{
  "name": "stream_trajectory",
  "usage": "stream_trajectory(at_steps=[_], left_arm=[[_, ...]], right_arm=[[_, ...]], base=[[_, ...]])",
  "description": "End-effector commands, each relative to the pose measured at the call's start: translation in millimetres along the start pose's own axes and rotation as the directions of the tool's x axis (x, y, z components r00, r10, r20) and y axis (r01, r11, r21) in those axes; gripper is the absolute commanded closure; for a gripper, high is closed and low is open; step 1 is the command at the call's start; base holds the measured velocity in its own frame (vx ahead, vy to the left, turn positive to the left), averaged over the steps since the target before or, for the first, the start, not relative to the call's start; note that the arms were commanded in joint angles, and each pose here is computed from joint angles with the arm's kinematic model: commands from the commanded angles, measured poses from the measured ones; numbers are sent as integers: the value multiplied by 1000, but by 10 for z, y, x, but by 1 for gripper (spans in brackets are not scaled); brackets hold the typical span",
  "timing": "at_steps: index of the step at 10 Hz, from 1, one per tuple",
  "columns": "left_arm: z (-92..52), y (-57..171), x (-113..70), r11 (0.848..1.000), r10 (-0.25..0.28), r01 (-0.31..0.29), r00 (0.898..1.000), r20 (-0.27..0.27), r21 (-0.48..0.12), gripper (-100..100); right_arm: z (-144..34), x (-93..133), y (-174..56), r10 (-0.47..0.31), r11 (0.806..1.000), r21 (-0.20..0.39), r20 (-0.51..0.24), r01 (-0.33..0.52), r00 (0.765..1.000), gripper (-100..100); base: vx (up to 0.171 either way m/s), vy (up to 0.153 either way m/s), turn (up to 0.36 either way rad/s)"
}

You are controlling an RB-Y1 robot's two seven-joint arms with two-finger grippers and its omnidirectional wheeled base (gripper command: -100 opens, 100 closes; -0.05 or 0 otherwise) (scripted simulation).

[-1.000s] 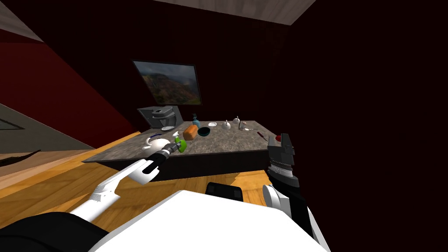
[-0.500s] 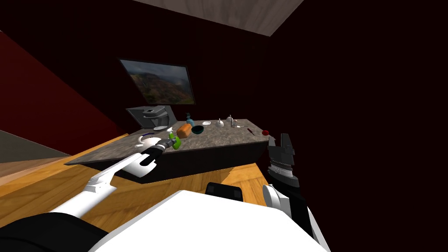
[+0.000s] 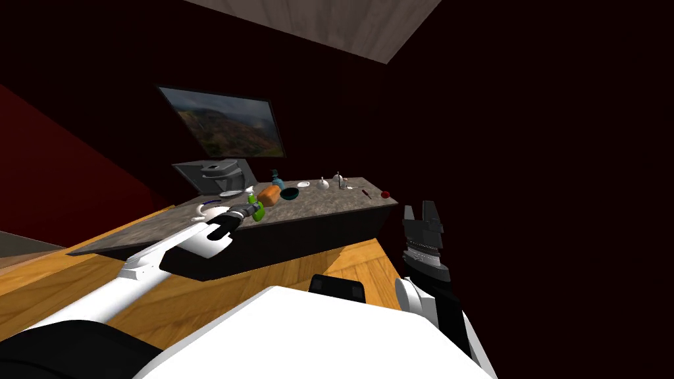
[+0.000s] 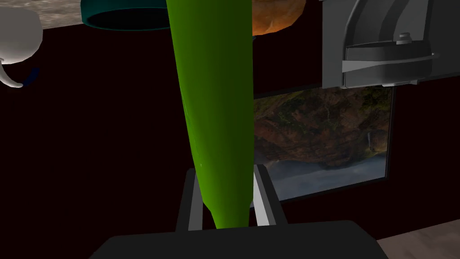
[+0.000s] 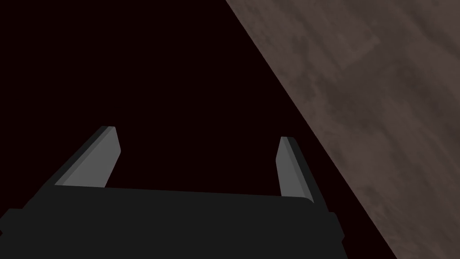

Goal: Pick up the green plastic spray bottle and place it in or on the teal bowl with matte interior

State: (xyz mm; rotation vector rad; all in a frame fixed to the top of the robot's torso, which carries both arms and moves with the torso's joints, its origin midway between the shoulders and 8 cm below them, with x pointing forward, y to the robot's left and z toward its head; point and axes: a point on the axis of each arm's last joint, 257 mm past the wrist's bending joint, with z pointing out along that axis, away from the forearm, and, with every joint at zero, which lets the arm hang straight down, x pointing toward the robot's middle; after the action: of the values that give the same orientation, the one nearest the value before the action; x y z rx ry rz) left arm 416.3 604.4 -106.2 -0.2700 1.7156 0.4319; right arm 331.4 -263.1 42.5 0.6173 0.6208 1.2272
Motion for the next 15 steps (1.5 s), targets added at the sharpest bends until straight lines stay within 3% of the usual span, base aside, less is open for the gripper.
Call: stream_trajectory(at_steps=[1, 4, 6, 11, 15], left_arm=[[32, 105, -121, 1000, 8, -7, 1000, 4, -27, 100], [59, 320, -324, 996, 2, -2, 1000, 2, -89, 100], [51, 393, -348, 994, -12, 11, 1000, -6, -112, 100], [-23, 641, -273, 977, -96, 85, 994, -48, -194, 100], [-96, 799, -177, 957, -164, 141, 984, -72, -253, 100]], right_arm=[[0, 0, 0, 0, 1000, 0, 0, 0, 1000, 0], [0, 0, 0, 0, 1000, 0, 0, 0, 1000, 0], [-1, -1, 0, 0, 1000, 0, 0, 0, 1000, 0], [-1, -2, -1, -1, 1000, 0, 0, 1, 1000, 0], [-1, -2, -1, -1, 1000, 0, 0, 1, 1000, 0]], base=[[-84, -128, -144], [-46, -79, -264], [26, 30, -210], [78, 180, -265], [87, 181, -229]])
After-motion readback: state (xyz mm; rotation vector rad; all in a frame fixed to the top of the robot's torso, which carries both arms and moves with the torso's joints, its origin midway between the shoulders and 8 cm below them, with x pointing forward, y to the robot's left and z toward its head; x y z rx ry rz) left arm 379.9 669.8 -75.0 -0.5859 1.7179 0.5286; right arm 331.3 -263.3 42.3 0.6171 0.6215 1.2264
